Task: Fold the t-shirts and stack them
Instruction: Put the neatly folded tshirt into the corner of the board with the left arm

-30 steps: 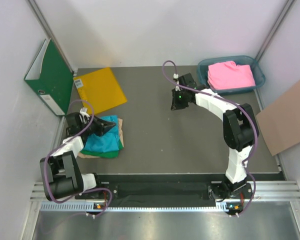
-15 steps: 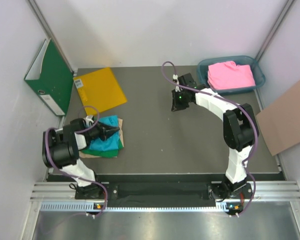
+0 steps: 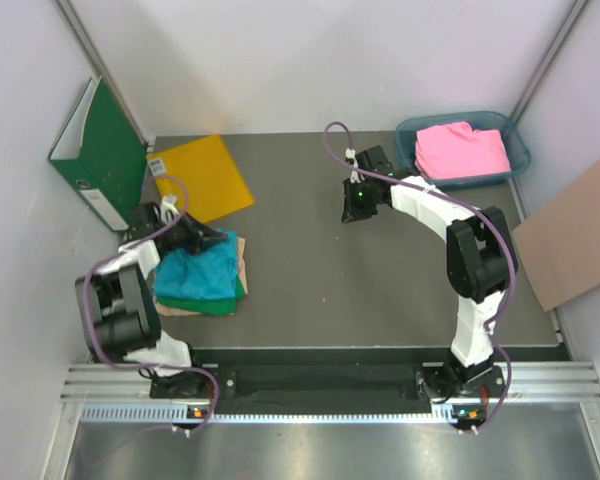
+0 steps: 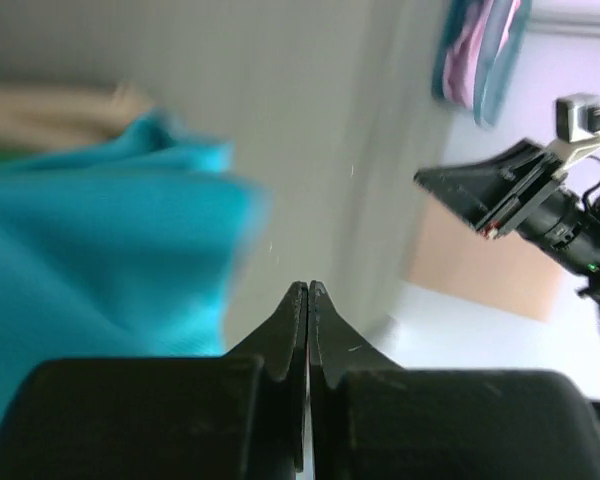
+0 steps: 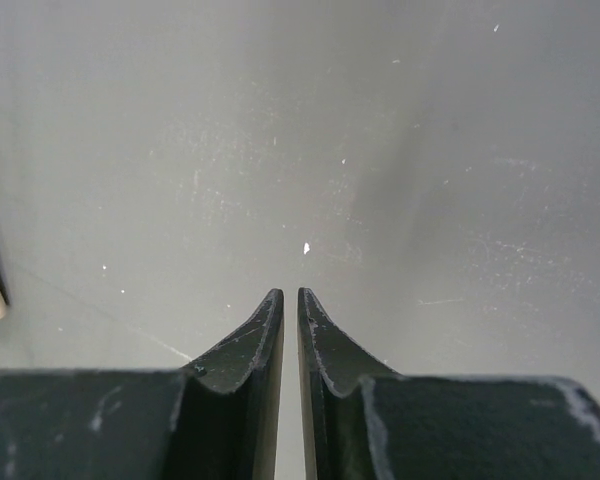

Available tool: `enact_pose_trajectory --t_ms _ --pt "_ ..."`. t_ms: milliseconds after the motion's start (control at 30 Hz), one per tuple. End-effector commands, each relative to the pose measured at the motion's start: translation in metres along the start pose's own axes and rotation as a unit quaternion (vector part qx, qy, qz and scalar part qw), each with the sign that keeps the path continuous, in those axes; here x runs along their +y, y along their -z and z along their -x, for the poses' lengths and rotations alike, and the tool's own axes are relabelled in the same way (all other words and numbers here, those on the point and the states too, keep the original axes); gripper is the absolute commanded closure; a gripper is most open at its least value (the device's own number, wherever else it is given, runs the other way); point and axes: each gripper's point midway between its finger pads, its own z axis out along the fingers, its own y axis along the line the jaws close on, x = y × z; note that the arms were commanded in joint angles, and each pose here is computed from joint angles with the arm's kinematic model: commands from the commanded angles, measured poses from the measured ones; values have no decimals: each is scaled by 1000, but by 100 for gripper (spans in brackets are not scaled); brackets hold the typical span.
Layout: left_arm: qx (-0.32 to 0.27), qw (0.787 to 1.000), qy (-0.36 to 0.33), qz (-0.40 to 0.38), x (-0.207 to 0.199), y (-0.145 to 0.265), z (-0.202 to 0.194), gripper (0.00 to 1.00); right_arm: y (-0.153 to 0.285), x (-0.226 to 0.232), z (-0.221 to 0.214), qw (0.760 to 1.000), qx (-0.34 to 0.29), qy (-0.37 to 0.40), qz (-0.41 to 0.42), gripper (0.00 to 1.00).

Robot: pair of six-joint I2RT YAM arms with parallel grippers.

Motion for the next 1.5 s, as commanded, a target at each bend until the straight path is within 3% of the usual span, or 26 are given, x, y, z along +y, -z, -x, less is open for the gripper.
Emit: enact_pose_trajectory --t_ms 0,67,100,133,200,233,267,433,633,833,900,933,1100,1467 --pt "-97 977 -176 74 -52 45 25 100 6 7 12 1000 -23 -6 14 89" --pt "-117 966 -194 121 -54 49 32 100 3 6 11 1000 -19 -6 13 88" --pt "-95 958 -230 141 -55 36 22 100 3 5 12 1000 -20 -8 12 88" --pt "-102 943 -244 202 -43 34 27 100 2 6 13 1000 -20 -7 12 88" --pt "-28 924 -275 265 -36 11 1 100 2 4 12 1000 -16 -9 7 86" --pt "-22 918 -289 270 -48 3 2 100 2 4 14 1000 -17 -9 6 85" --pt "12 911 -274 308 -29 -3 -6 100 2 4 14 1000 -17 -9 4 85" --pt "79 887 -287 353 -10 -35 -35 100 5 0 15 1000 -19 -13 -5 77" --pt "154 848 -279 423 35 -37 -65 100 2 -5 9 1000 -14 -20 -12 75" --pt "175 846 -262 430 55 -31 -82 100 -1 -10 8 999 -12 -29 -20 70" --pt "187 840 -256 441 66 -27 -87 100 -2 -12 8 999 -11 -34 -23 59" --pt "189 837 -254 447 70 -25 -88 100 -3 -14 8 999 -11 -36 -26 45" --pt "200 818 -255 475 88 -12 -92 100 -3 -20 9 998 -11 -36 -44 26" --pt "170 778 -208 568 122 31 -68 100 -5 -22 13 998 -11 -37 -49 22"
